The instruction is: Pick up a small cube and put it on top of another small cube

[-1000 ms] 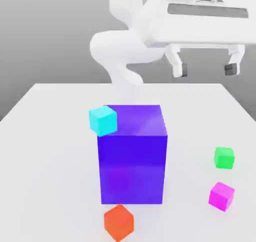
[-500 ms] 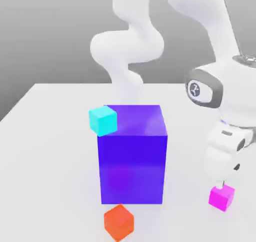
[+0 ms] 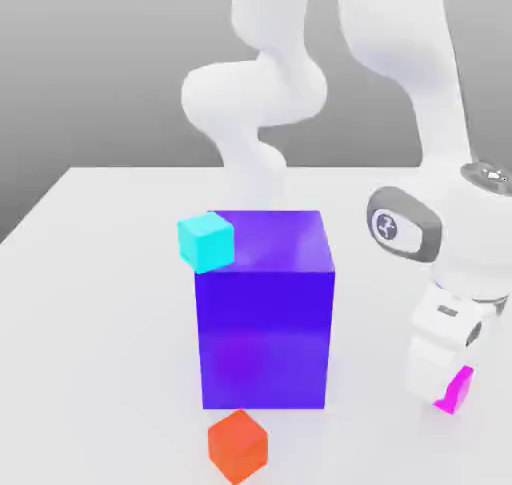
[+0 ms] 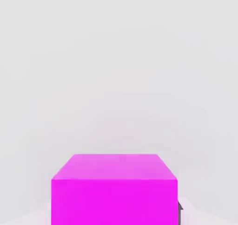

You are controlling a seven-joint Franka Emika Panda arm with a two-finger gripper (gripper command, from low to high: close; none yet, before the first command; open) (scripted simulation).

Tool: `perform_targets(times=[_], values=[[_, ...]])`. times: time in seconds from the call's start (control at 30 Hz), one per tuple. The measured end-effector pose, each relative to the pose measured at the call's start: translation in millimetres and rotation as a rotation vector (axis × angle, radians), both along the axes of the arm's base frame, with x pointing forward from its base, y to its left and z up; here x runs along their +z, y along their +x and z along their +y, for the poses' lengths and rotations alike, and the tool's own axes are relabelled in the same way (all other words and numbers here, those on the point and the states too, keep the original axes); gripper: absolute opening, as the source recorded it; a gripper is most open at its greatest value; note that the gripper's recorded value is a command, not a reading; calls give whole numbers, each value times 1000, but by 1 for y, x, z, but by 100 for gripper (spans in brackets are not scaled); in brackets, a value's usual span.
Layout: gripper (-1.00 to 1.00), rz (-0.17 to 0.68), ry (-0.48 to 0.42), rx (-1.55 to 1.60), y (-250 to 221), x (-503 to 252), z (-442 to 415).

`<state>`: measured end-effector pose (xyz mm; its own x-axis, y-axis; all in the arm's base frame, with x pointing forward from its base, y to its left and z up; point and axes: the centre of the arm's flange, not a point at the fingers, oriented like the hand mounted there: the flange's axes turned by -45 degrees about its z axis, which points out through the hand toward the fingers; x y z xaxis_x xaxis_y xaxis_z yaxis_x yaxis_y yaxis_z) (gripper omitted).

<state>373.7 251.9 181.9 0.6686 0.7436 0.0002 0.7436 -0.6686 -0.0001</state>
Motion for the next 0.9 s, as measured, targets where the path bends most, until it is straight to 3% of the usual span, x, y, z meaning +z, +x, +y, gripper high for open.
perform_targets(times=[0.33, 0.9], values=[[-100, 6, 3, 258, -160, 59, 63], [-100, 113, 33, 268, -181, 13, 67]])
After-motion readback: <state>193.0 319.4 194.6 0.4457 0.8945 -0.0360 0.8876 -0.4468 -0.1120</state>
